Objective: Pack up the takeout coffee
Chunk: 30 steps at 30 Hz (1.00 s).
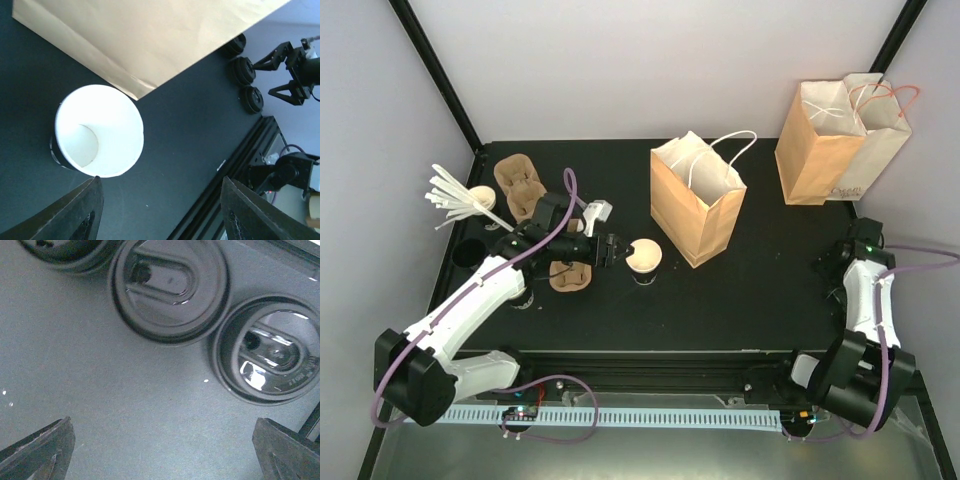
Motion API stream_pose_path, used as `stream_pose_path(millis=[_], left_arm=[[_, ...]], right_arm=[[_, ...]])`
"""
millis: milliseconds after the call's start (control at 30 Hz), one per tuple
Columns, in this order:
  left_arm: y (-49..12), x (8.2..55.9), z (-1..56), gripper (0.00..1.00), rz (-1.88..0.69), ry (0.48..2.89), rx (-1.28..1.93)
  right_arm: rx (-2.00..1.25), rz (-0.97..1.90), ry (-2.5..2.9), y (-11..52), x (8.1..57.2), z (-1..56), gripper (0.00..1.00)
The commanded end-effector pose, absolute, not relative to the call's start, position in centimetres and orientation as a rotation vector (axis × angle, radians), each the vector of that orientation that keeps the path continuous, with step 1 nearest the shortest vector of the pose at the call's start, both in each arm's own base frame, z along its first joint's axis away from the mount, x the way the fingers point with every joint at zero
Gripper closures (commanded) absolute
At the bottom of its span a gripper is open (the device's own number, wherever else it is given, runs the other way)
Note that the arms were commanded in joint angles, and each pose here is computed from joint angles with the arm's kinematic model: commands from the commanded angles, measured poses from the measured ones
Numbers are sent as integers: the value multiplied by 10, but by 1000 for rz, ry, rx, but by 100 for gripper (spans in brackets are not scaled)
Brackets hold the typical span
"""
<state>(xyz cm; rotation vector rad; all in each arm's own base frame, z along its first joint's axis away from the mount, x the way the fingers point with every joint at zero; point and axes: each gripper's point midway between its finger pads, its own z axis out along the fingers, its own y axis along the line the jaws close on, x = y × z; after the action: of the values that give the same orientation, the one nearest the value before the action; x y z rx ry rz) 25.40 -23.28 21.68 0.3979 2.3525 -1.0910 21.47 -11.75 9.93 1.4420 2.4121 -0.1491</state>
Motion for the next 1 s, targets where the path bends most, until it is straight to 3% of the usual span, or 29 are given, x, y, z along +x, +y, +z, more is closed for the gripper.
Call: stream_pose_path(millis=[0,233,967], left_arm=[[-246,249,235,33,-1161,2289,483],[-246,240,231,32,-1164,2301,513],[-247,229,215,30,-1208,2296,544]], right_arm=[[1538,-117,2332,-131,212,103,0],[1527,-168,2273,-154,239,126,0],[1752,-45,2196,-201,262,90,0]])
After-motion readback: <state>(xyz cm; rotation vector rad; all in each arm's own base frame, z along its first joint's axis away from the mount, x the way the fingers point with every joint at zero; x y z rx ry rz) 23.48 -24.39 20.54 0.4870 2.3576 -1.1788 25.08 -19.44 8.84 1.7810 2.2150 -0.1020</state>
